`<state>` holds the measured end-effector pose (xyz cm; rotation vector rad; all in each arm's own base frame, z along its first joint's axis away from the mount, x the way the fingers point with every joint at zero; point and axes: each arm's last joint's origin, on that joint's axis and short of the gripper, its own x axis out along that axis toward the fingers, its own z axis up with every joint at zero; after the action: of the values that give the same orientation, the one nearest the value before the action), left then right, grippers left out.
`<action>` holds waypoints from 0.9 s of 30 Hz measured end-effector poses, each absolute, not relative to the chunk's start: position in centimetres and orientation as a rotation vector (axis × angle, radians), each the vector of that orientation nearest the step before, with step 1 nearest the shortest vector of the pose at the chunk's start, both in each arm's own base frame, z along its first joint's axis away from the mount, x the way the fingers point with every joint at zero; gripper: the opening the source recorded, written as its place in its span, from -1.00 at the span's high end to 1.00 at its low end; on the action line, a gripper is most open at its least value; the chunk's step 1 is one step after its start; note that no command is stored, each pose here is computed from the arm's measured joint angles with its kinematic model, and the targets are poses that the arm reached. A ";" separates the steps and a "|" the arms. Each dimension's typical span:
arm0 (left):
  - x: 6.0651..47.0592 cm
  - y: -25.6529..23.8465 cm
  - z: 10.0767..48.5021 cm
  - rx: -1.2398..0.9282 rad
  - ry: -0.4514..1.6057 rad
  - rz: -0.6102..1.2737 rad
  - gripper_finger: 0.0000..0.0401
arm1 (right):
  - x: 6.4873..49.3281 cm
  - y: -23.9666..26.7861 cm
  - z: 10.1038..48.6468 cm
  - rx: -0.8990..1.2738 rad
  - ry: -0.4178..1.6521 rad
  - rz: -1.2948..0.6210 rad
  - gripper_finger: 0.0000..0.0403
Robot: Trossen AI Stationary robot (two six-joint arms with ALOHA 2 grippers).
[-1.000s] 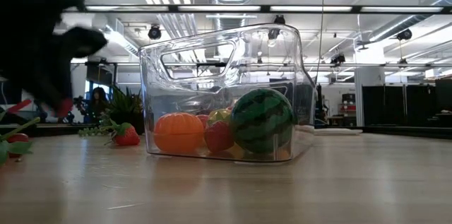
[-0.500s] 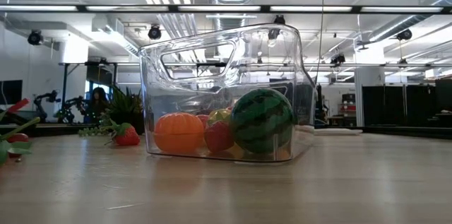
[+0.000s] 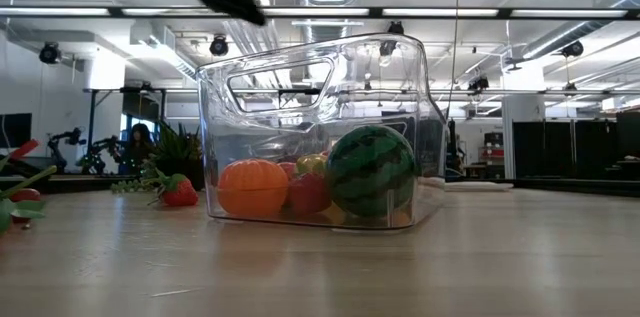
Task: Pick and placing Produce into tupperware
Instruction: Put the red cherry into the transparent bin
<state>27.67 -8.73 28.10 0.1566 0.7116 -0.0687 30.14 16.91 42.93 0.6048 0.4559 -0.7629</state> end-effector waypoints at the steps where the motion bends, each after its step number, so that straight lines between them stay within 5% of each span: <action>1: 26.9 -8.5 28.2 0.142 0.747 -0.057 -0.22 | 30.2 16.8 42.9 0.603 0.456 -0.765 -0.64; 8: 21.2 -6.7 27.6 -0.098 1.054 0.135 -0.37 | 30.7 15.8 42.9 0.618 0.460 -0.792 -0.64; 11: 19.8 -7.4 26.8 -0.167 1.113 0.044 -0.37 | 31.1 15.3 42.8 0.613 0.499 -0.789 -0.64; 19: 16.7 -12.5 23.3 0.120 1.103 -0.318 -0.38 | 31.4 14.9 42.3 0.599 0.570 -0.773 -0.63; 27: 18.0 -15.2 20.2 0.285 1.015 -0.320 -0.37 | 31.5 15.0 41.8 0.603 0.577 -0.790 -0.64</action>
<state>18.01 -15.20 20.16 0.2848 1.0152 -0.3199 31.55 14.96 41.79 0.6028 0.5769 -0.7900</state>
